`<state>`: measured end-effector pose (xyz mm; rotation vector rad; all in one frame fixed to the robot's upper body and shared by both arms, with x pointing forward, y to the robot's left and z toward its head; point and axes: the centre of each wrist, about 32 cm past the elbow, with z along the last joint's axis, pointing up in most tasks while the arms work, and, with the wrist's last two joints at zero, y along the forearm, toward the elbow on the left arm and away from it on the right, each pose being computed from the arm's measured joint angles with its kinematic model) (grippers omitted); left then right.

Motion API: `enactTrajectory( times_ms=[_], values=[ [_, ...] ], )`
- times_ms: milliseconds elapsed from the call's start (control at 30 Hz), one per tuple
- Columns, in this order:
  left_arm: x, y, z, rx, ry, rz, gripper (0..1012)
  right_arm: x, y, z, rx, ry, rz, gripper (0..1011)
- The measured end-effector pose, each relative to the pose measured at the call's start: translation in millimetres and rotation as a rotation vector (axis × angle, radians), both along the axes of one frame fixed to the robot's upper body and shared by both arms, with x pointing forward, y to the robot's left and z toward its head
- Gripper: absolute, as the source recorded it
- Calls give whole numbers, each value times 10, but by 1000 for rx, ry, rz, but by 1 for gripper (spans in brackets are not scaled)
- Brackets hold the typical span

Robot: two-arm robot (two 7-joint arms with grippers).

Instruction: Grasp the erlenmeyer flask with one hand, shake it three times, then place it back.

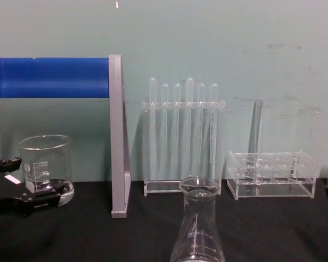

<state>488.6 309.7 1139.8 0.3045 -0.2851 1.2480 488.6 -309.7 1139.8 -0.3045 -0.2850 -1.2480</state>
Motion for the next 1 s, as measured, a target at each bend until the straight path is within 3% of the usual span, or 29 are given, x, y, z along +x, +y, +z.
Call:
enactTrajectory(
  times_ms=[667,833,1000],
  values=[
    [0,0,0,0,0,0,1001,13,-11,10,0,-1,11,1000],
    [0,0,0,0,0,0,1001,34,-62,59,30,16,58,1000],
    [0,0,0,0,0,0,1001,21,-91,138,82,36,158,1000]
  ],
)
